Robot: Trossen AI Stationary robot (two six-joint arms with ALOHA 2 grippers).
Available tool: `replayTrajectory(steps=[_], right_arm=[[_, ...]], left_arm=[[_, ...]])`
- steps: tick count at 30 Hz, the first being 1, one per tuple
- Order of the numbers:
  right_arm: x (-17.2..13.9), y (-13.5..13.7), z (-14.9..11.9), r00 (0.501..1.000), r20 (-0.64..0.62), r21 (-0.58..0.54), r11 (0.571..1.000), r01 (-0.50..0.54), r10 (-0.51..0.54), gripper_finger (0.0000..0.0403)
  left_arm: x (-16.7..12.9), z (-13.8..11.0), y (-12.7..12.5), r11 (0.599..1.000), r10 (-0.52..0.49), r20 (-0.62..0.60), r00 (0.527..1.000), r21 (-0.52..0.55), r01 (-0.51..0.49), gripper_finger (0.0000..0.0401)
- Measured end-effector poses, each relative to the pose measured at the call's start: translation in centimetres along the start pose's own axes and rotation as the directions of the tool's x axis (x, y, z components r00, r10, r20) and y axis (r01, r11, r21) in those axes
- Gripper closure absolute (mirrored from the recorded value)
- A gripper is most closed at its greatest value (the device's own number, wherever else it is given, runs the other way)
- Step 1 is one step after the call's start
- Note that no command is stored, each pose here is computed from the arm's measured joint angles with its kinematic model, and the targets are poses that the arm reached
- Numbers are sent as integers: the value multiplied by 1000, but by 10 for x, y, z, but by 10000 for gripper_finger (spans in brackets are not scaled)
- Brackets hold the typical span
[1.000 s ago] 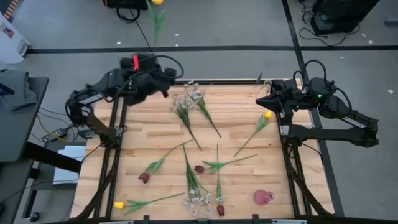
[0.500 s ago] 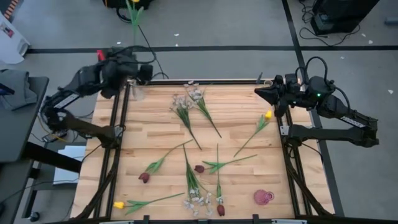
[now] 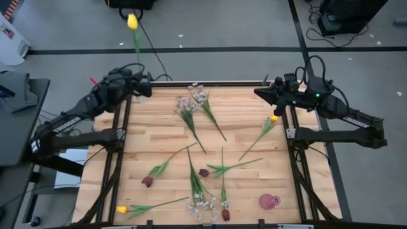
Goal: Sort flowers into vase by color
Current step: Put the top left yellow flower into the left transparent vase
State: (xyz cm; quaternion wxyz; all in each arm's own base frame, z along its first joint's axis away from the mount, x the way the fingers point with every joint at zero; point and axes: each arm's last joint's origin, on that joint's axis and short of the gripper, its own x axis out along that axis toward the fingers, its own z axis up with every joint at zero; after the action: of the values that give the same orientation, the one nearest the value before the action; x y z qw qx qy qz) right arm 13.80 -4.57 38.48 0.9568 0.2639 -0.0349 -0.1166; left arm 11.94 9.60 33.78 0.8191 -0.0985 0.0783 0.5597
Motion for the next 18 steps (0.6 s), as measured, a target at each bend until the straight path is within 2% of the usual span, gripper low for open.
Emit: replayTrajectory(steps=[6,9,13,18], right_arm=[[6,0,1,1000,18,17,1000,-11,10,373],[9,0,2,999,29,16,1000,-18,17,373],[11,1,4,999,47,14,1000,-29,28,373],[14,0,3,999,45,14,1000,-27,27,373]], left_arm=[[15,-35,15,997,66,118,991,-51,-60,400],[21,-47,25,990,130,129,983,-68,-122,400],[26,-50,35,977,211,123,970,-70,-204,400],[29,-46,46,965,264,144,954,-50,-259,400]])
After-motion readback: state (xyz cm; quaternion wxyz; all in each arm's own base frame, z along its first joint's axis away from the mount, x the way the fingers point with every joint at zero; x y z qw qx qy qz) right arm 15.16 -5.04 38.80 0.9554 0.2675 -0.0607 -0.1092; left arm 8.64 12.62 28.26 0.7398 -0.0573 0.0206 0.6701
